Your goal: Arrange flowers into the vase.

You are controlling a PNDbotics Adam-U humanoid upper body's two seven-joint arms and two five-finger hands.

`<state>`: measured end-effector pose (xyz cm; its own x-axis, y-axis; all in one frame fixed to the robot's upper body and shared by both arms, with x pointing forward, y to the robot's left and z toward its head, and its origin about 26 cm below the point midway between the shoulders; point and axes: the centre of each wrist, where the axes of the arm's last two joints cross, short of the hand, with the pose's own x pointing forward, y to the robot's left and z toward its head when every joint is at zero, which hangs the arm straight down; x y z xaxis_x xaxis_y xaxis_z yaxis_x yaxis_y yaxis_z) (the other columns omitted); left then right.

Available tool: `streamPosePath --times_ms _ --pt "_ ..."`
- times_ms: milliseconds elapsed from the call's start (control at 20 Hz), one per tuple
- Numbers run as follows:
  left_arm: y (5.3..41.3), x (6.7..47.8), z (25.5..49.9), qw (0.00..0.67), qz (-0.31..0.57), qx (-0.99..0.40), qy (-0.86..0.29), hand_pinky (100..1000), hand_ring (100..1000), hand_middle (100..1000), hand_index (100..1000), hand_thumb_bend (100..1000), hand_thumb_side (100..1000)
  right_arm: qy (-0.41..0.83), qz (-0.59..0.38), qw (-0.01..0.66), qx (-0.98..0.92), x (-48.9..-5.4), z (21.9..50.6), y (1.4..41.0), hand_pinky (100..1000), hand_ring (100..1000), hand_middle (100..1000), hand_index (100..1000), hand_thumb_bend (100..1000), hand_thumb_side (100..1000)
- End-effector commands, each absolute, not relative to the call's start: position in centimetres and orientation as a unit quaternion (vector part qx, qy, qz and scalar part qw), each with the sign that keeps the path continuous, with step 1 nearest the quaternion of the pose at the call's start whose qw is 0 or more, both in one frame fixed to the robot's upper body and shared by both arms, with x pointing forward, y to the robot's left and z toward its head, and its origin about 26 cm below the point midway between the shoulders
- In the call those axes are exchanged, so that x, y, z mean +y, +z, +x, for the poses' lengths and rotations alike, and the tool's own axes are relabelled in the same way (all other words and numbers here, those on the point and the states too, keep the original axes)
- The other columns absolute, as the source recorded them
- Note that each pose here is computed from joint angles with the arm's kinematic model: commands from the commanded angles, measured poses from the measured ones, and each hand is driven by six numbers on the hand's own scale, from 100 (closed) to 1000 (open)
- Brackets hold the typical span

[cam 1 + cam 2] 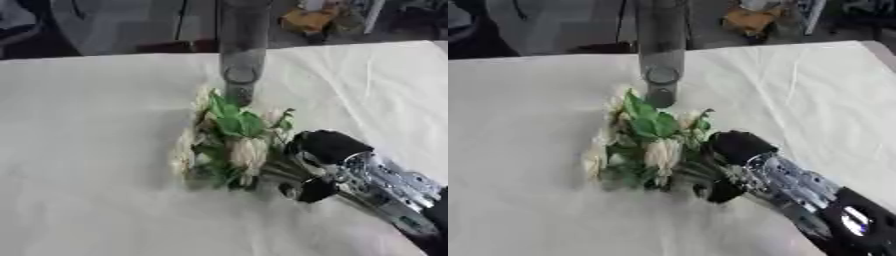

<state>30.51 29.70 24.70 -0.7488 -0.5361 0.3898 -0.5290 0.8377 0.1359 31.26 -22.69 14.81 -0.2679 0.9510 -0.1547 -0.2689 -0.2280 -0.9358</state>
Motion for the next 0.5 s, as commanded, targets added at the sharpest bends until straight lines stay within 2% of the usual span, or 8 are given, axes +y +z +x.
streamPosePath --times_ms 50,500 --pt "25.66 29.64 30.17 0.191 0.282 -0.940 -0.010 808 919 948 977 100 1000 0.668 -0.420 0.446 -0.422 -23.09 31.52 14.94 583 755 707 795 358 510" --pt "25.62 29.64 30.17 0.192 0.282 -0.940 -0.010 805 918 949 977 100 1000 0.630 -0.457 0.450 -0.437 -23.45 31.71 14.24 531 693 649 763 331 564"
